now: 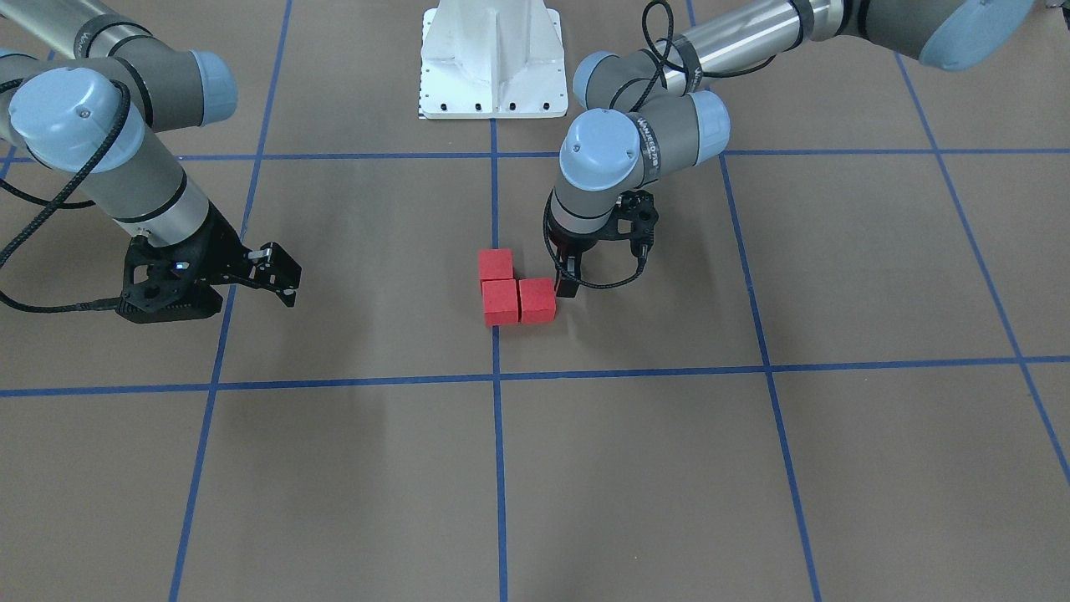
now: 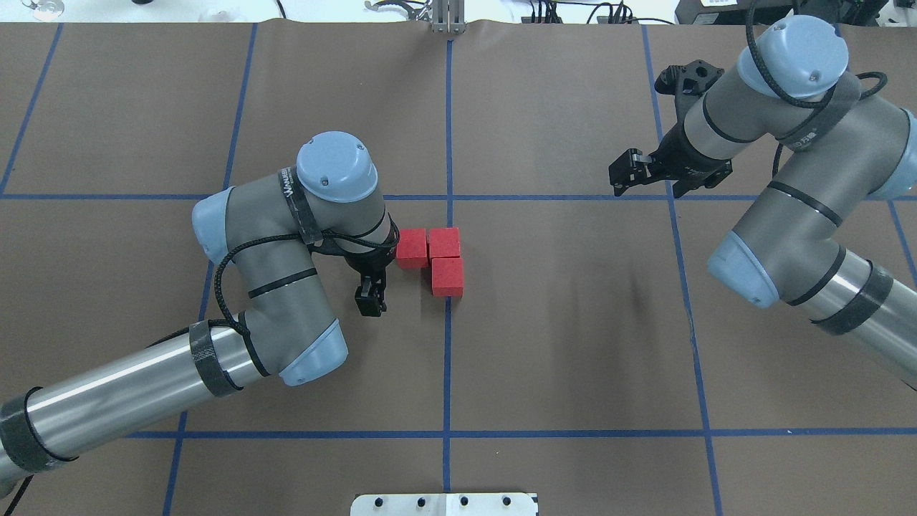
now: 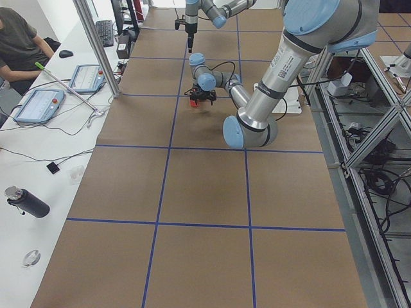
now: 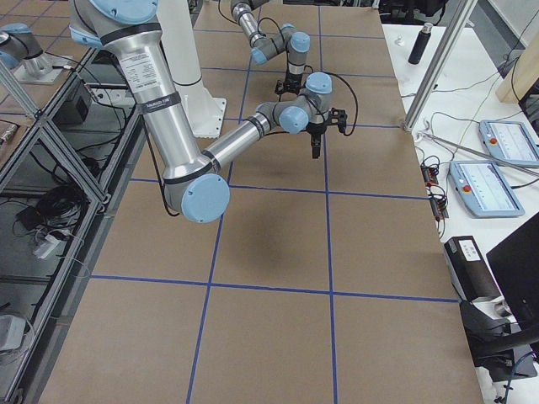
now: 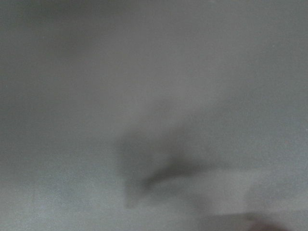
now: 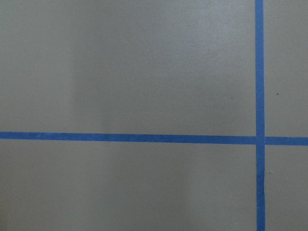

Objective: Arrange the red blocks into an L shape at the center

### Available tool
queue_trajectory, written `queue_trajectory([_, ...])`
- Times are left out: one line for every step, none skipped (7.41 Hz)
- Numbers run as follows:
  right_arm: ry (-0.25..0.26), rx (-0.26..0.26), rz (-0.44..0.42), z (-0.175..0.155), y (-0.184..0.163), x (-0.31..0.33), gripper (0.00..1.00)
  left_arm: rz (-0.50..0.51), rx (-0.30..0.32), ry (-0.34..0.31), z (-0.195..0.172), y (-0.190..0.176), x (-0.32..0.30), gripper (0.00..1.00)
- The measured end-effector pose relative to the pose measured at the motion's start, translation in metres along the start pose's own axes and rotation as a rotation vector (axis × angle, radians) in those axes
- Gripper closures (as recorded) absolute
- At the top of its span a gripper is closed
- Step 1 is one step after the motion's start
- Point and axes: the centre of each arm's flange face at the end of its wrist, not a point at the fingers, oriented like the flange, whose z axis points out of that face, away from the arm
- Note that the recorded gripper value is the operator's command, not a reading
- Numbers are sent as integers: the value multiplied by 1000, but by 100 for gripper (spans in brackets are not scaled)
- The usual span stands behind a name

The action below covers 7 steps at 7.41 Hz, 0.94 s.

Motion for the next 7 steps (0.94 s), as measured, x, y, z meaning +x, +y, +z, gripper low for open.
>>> queue_trajectory([-1, 1, 0, -1, 0, 0, 0, -1, 0, 3, -1, 0, 1, 0])
queue_trajectory([-2, 1, -1, -1, 0, -1, 0, -1, 1, 5, -2, 0, 2, 0])
queue_trajectory([-2, 2, -1, -1, 0, -1, 0, -1, 0, 8, -3, 0, 3, 0])
queue_trajectory([-2, 1, -1, -1, 0, -1, 0, -1, -1, 11, -4, 2, 3, 0])
queue_trajectory([-1, 1, 0, -1, 0, 0, 0, -1, -3, 12, -5, 3, 4, 0])
queue_trajectory([0, 0, 0, 0, 1, 1, 0, -2, -4, 13, -5, 5, 4, 0])
queue_trajectory([1, 0, 0, 0, 1, 1, 0, -3, -3, 12, -4, 6, 4, 0])
